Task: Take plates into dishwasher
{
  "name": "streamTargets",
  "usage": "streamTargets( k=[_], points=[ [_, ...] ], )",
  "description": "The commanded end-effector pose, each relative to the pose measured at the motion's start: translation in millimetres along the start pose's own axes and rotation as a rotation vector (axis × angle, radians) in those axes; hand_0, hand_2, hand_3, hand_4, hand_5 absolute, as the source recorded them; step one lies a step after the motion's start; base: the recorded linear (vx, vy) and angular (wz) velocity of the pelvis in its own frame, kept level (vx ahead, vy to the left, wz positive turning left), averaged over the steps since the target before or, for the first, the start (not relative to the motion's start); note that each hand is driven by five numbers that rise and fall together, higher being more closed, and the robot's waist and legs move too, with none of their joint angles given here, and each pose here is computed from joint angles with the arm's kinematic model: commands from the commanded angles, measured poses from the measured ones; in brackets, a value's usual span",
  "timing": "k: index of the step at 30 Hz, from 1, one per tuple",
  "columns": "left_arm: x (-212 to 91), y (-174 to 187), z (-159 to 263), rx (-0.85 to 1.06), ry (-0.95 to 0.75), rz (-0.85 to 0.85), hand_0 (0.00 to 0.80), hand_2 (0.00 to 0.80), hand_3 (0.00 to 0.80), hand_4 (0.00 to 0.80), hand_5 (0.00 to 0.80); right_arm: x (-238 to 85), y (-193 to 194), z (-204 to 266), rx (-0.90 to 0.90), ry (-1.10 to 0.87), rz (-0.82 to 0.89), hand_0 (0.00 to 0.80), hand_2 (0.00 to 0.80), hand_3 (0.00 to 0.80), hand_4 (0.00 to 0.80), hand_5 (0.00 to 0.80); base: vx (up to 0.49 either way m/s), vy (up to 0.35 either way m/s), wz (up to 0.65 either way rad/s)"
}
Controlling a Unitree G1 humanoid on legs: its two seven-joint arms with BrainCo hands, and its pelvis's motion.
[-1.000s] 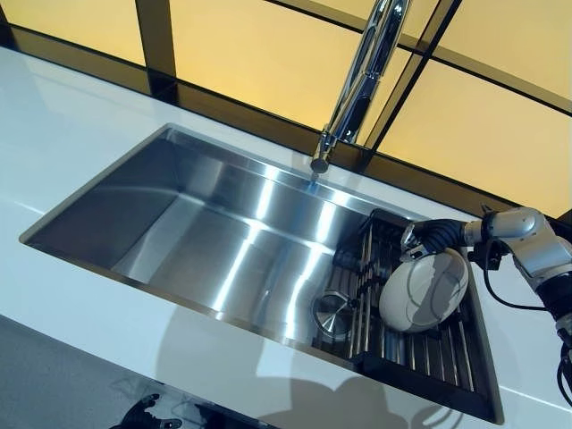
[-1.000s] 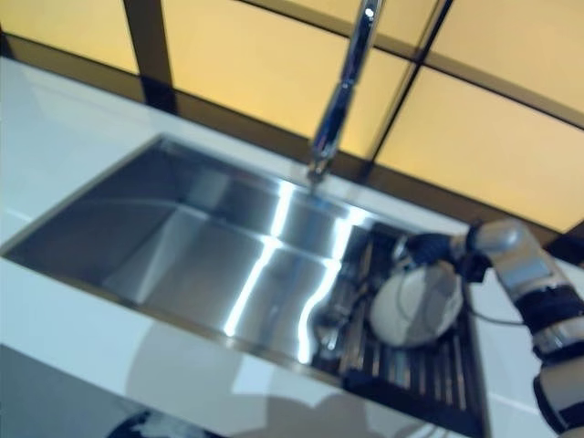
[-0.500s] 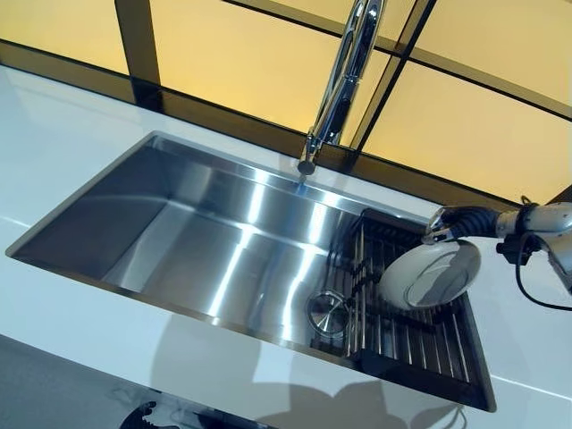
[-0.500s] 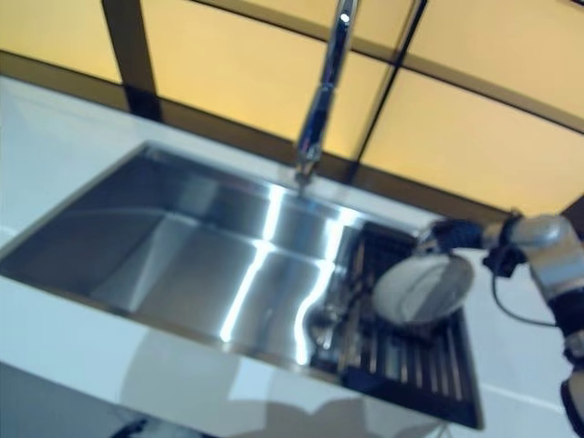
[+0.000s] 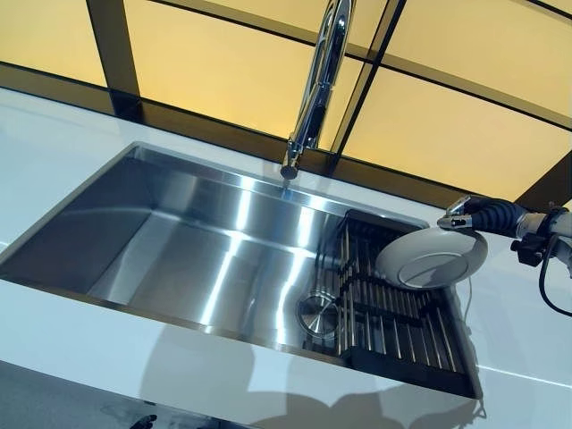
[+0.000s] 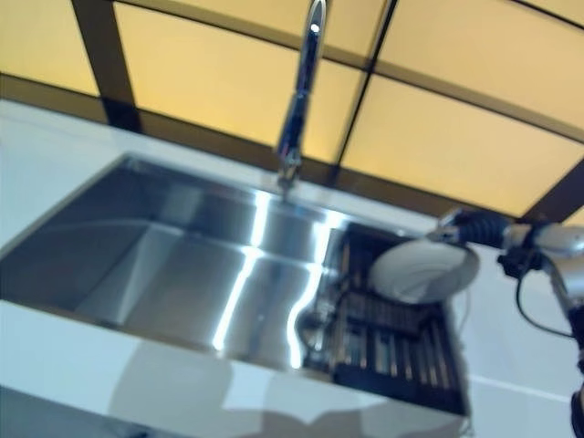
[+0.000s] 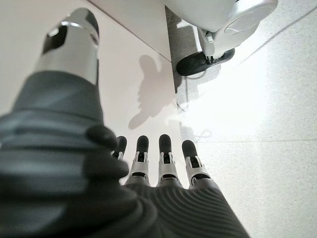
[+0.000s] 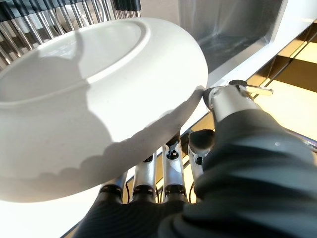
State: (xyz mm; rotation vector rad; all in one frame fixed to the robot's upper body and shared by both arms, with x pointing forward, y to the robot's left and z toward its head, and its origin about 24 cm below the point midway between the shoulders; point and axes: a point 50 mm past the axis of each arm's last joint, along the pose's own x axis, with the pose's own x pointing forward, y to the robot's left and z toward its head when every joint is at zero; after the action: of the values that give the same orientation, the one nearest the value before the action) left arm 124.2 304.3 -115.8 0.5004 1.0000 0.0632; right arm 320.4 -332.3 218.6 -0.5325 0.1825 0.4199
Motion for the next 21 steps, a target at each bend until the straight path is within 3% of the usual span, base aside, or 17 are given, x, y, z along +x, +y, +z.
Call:
streamTargets(
  k=[1,21],
  points=[
    [-0.3,0.5,-5.5,0.003,0.010,0.012,0.000,0.000,0.000,0.000,0.000,-16.4,-21.2,24.2,-0.013,-0.094,-0.122,0.800,0.800,0.800,0.800,0.800,0.000,0.000,0.00],
    [-1.6,-8.9,-13.9,0.012,0.031,-0.014,0.000,0.000,0.000,0.000,0.000,-26.2,-32.6,23.0,0.166,-0.250,-0.282,0.800,0.800,0.800,0.800,0.800,0.003,0.001,0.00]
  ],
)
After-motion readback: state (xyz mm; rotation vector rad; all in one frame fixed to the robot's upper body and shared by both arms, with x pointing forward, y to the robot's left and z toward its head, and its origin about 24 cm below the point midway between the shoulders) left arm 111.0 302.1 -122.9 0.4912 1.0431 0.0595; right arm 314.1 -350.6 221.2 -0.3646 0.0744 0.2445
